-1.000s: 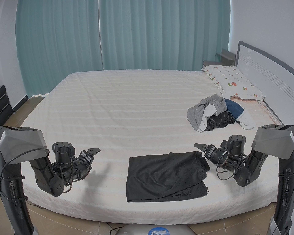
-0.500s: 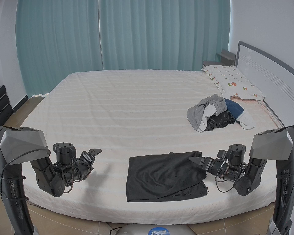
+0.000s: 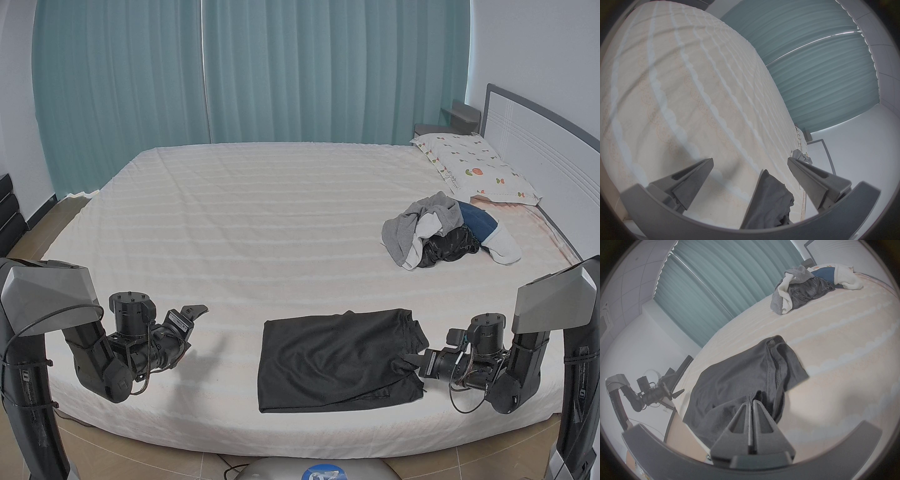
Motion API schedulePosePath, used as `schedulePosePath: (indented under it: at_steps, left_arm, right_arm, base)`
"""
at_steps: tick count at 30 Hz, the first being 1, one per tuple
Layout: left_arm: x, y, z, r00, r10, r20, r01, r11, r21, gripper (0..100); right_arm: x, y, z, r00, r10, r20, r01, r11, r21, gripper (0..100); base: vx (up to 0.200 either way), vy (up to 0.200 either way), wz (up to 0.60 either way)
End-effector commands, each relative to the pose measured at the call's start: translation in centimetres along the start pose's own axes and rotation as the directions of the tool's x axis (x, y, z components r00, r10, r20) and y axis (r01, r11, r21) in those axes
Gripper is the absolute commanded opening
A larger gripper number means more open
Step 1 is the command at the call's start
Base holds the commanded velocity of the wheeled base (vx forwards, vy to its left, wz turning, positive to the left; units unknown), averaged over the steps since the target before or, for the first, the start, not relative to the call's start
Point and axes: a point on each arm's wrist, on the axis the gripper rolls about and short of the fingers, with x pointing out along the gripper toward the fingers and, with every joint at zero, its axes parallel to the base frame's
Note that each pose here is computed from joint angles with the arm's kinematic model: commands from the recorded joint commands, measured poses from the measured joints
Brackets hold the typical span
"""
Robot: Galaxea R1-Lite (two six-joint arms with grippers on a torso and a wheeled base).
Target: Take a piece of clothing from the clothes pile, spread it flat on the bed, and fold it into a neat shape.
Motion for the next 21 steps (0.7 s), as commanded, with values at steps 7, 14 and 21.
schedulePosePath:
  at_steps: [7, 14, 21]
  left_arm:
    - [0.0, 0.1, 0.0, 1.0, 0.002, 0.001, -0.002, 1.0, -0.001, 100]
    - [0.1, 0.1, 0.0, 1.0, 0.003, -0.001, -0.003, 1.0, -0.001, 100]
    - [0.1, 0.1, 0.0, 1.0, 0.003, 0.0, -0.003, 1.0, -0.001, 100]
  right_arm:
    - [-2.7, -1.1, -0.4, 0.999, 0.001, -0.048, -0.003, 0.999, -0.05, 0]
    - [-3.0, -2.1, -0.9, 0.997, 0.031, -0.071, -0.036, 0.996, -0.076, 0]
    - [-3.6, -3.1, -1.0, 0.997, 0.01, -0.075, -0.017, 0.996, -0.088, 100]
  base:
    - [0.0, 0.0, 0.0]
    - [0.0, 0.0, 0.0]
    - [0.0, 0.0, 0.0]
